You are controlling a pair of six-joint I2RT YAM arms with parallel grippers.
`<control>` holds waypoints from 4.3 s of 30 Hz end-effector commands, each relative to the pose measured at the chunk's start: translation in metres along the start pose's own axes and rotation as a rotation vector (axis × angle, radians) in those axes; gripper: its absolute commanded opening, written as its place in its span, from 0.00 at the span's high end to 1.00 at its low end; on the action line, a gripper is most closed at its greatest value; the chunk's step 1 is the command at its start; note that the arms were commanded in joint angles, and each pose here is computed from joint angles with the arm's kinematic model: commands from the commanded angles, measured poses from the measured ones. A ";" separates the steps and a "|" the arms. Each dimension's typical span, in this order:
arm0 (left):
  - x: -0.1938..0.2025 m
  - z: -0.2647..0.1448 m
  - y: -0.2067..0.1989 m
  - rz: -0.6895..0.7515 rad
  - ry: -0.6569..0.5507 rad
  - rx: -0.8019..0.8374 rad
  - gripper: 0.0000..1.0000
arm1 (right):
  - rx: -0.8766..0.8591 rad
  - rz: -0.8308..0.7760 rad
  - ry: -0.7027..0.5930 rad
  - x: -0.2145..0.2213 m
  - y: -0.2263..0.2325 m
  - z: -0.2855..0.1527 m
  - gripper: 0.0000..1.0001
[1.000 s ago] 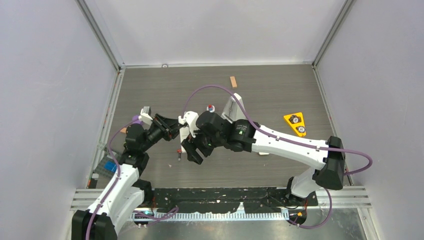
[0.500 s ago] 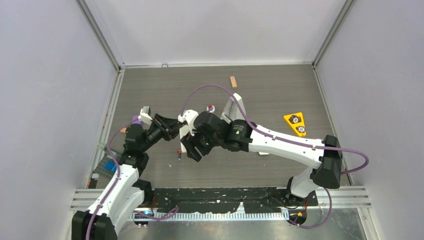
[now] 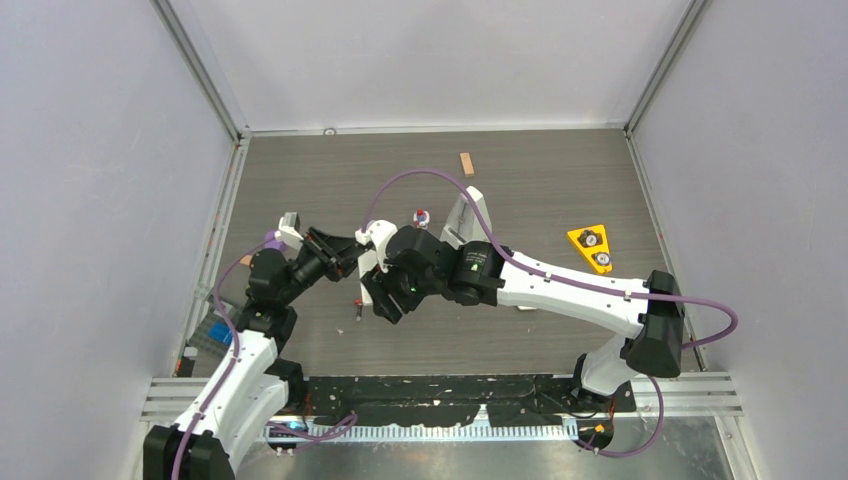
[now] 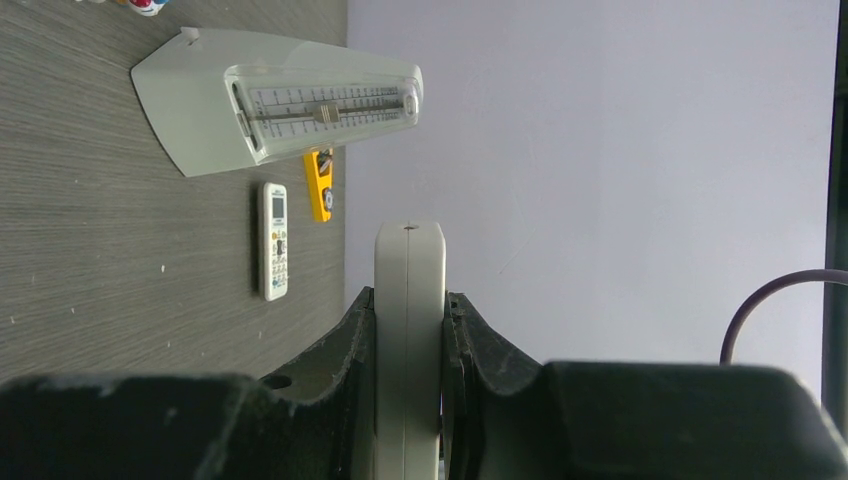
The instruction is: Load the batteries into the remote control
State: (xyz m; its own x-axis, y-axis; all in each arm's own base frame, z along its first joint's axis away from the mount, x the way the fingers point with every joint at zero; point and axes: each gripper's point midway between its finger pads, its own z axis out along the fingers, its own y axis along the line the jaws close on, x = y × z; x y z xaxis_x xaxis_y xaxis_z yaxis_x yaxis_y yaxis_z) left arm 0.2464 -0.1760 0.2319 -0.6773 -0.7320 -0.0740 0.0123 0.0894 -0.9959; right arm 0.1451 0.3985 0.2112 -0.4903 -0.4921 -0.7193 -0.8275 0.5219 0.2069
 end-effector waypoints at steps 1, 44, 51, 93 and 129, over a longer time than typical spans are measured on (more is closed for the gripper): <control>0.006 -0.004 -0.020 0.036 0.029 0.062 1.00 | 0.046 0.036 -0.099 -0.030 -0.006 -0.005 0.38; 0.001 -0.005 -0.042 0.116 -0.007 0.191 1.00 | -0.291 0.213 -0.217 -0.027 0.017 -0.055 0.15; 0.021 -0.022 -0.092 0.283 0.067 0.405 1.00 | -0.384 0.382 -0.422 -0.066 0.010 -0.081 0.17; 0.012 -0.022 -0.090 0.473 0.037 0.165 0.00 | -0.090 0.405 -0.606 -0.113 -0.058 -0.122 0.95; -0.041 -0.005 -0.006 0.682 0.010 -0.330 0.00 | 1.231 0.373 0.596 0.171 -0.442 -0.080 0.86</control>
State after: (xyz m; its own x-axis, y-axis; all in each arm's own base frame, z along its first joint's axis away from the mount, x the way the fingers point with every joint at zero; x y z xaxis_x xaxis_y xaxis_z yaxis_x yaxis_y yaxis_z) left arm 0.2620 -0.1431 0.2201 -0.6458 -0.4465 -0.6193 0.1630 0.7119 -0.6831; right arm 0.3946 0.0259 0.0516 -0.9196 -0.2521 -0.3013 -0.0230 0.8002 -0.5993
